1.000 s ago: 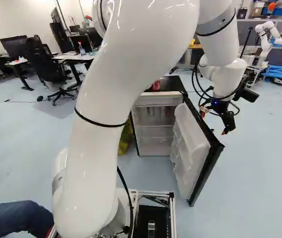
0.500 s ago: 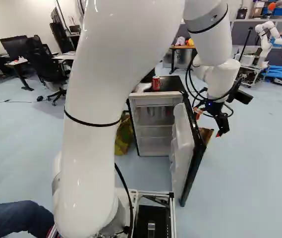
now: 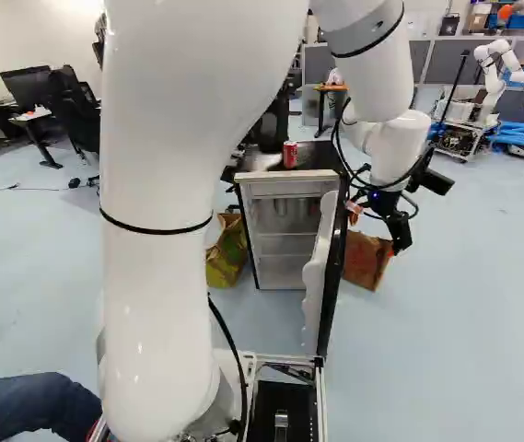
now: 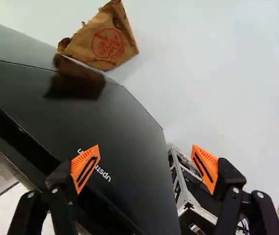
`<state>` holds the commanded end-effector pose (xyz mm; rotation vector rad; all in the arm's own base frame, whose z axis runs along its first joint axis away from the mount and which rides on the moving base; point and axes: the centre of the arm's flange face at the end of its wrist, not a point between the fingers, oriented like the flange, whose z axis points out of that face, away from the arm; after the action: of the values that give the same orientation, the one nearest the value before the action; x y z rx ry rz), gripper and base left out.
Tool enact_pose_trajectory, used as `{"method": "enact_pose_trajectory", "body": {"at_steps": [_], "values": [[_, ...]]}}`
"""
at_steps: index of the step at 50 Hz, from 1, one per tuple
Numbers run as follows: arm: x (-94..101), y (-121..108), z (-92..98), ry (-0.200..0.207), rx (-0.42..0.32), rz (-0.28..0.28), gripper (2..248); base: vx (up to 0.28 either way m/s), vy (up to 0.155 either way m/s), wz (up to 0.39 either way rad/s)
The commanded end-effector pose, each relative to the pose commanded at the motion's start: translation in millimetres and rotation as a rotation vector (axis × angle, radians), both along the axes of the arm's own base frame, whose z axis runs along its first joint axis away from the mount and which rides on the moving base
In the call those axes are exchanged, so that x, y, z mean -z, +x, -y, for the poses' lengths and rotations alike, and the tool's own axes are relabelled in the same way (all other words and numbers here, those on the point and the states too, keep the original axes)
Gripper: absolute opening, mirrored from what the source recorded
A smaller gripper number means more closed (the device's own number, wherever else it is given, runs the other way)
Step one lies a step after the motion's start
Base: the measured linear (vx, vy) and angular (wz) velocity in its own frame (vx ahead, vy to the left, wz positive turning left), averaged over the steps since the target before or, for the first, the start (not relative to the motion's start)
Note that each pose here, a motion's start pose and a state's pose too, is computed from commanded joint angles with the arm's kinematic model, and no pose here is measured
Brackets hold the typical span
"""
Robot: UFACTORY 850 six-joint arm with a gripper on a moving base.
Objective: Grab a drink from the fridge
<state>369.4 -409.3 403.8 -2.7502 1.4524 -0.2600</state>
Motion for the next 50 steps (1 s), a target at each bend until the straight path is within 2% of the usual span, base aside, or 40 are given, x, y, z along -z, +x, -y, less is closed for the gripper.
{"method": "enact_pose_trajectory", "body": {"at_steps": [24,50], "values": [[0.4,-7.6,-37.5,0.013,-0.047,-0.022,247,0.0,0.0,0.0],[1.1,-10.0,-78.9,-0.002,-0.156,-0.062,247,0.0,0.0,0.0]]}}
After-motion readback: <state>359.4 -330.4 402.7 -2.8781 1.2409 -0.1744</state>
